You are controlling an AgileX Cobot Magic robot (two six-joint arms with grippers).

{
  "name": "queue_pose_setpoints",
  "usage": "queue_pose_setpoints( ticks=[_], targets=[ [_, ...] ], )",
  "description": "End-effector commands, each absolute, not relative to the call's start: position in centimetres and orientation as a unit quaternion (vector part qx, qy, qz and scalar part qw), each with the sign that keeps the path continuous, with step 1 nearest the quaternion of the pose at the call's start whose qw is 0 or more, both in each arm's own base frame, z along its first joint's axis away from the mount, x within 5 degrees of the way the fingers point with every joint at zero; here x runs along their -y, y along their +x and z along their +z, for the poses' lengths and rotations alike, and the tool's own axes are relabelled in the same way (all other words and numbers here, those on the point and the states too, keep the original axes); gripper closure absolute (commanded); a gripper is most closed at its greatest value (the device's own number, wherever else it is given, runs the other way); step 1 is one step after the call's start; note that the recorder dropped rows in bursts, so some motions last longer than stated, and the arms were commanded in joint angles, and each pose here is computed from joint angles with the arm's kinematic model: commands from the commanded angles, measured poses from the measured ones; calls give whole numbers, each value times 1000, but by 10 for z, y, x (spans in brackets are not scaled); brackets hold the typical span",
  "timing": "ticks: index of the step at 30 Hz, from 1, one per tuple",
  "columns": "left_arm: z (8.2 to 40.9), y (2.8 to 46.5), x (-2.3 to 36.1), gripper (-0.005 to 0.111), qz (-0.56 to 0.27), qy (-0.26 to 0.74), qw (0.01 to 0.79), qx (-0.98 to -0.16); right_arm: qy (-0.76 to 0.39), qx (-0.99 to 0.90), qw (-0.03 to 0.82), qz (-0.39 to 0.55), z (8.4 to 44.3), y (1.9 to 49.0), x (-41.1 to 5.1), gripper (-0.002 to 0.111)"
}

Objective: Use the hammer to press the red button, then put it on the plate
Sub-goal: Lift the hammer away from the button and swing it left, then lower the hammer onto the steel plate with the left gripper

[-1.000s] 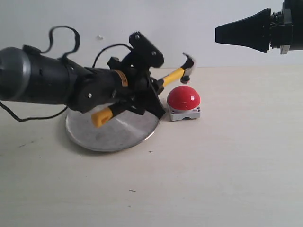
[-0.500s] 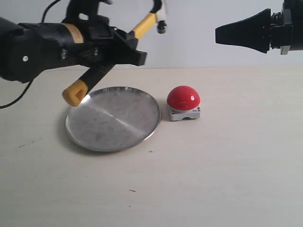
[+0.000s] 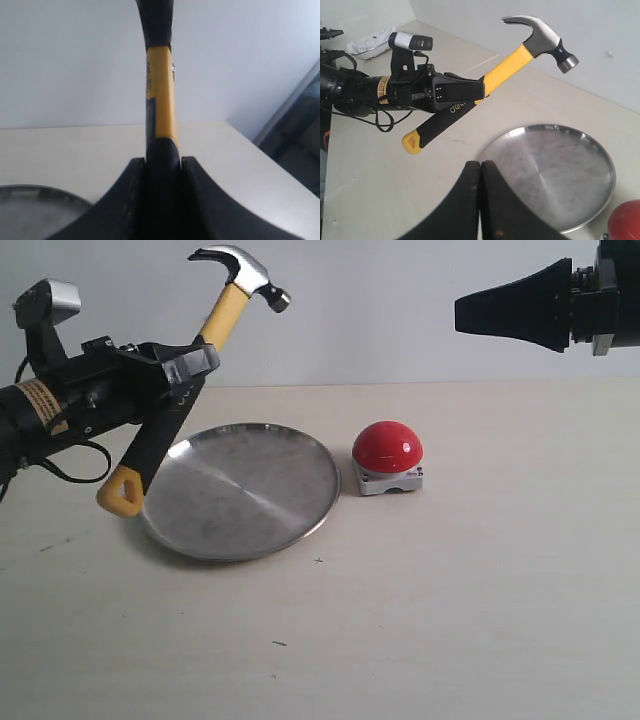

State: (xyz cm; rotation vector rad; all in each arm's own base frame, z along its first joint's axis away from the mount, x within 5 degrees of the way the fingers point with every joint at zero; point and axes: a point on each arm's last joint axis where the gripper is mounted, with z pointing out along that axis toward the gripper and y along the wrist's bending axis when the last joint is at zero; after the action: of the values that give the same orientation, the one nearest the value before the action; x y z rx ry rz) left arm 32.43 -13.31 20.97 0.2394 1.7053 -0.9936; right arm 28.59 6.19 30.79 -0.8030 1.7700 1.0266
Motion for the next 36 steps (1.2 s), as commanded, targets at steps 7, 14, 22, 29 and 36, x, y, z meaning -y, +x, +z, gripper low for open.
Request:
queue_pose_setpoints(
  ticks=[7, 14, 22, 29, 36],
  targets=[
    [167, 361, 145, 107, -531, 20, 453, -716, -326, -716, 459, 413, 311, 285, -60, 108],
    [137, 374, 150, 107, -553, -23, 396, -733, -332, -714, 464, 407, 311, 285, -60, 108],
    [115, 381, 140, 107, -509, -69, 386, -766, -300, -670, 560, 384, 305, 274, -59, 108],
    [112, 382, 139, 107, -476, -21, 423, -771, -326, -655, 565, 381, 315, 263, -61, 108],
    [112, 382, 139, 107, -457, 11, 443, -771, -329, -652, 565, 385, 316, 262, -61, 108]
  ],
)
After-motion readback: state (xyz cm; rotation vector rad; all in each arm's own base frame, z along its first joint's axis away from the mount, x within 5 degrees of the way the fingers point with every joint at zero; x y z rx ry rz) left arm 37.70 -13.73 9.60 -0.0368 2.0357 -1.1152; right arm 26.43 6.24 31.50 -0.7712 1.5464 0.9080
